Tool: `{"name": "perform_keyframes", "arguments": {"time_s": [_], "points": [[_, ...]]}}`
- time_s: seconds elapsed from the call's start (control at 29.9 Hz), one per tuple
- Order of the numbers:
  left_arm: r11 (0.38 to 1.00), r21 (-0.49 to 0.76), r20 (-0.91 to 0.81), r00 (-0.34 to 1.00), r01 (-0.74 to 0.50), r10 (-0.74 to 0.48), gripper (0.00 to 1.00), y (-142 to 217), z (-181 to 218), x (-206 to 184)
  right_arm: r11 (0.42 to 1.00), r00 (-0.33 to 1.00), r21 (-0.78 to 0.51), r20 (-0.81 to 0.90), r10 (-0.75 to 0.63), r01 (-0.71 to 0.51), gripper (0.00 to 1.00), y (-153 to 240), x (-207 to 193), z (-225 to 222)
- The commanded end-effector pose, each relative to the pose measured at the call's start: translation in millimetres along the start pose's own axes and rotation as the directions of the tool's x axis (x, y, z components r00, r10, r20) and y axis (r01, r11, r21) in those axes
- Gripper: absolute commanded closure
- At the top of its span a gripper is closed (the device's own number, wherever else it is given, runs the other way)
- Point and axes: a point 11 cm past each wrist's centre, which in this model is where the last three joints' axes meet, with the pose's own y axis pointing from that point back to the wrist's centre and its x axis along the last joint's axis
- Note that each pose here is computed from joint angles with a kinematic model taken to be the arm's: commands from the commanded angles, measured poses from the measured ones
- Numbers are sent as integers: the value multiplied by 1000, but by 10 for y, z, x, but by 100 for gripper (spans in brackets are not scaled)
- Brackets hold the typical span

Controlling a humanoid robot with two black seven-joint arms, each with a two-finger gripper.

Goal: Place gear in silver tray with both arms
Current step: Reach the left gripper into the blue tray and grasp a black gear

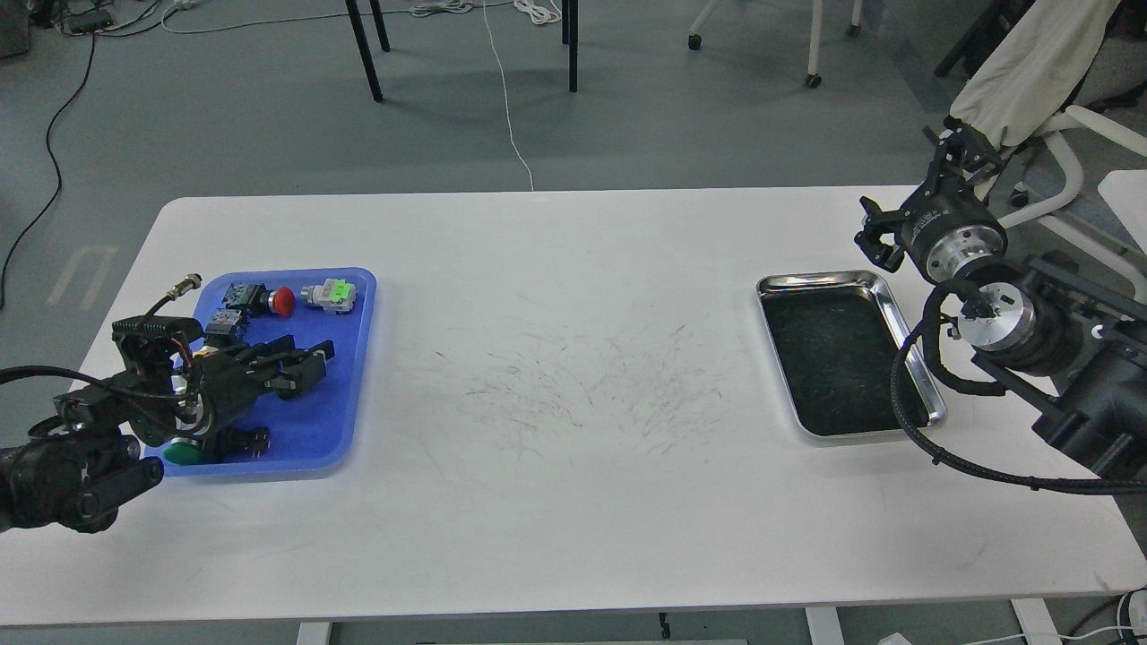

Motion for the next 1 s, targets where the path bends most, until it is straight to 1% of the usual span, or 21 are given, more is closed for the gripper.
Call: {"name": "perform_keyframes", "arguments": {"time_s": [0.0,0.4,0.57,0.77,0.97], "points": [[1000,0,0,1000,0,0,41,-13,7,-7,1000,1000,-2,1,-1,1,1,-1,-5,7],[1000,24,21,1000,0,-1,40,81,-116,53,1000,1000,-2,-9,-6,6,1,-5,-18,18],[1000,22,21,1000,-1,0,38,84,-114,53,1000,1000,-2,-15,-5,5,1,0,-4,24],[1000,20,20,1000,5,-6,36,68,-99,13,1000,1000,-4,-16,-2,2,1,5,12,30],[999,26,12,1000,21,-21,36,87,-115,-90,1000,1000,-8,-16,1,-1,1,16,34,50]]}}
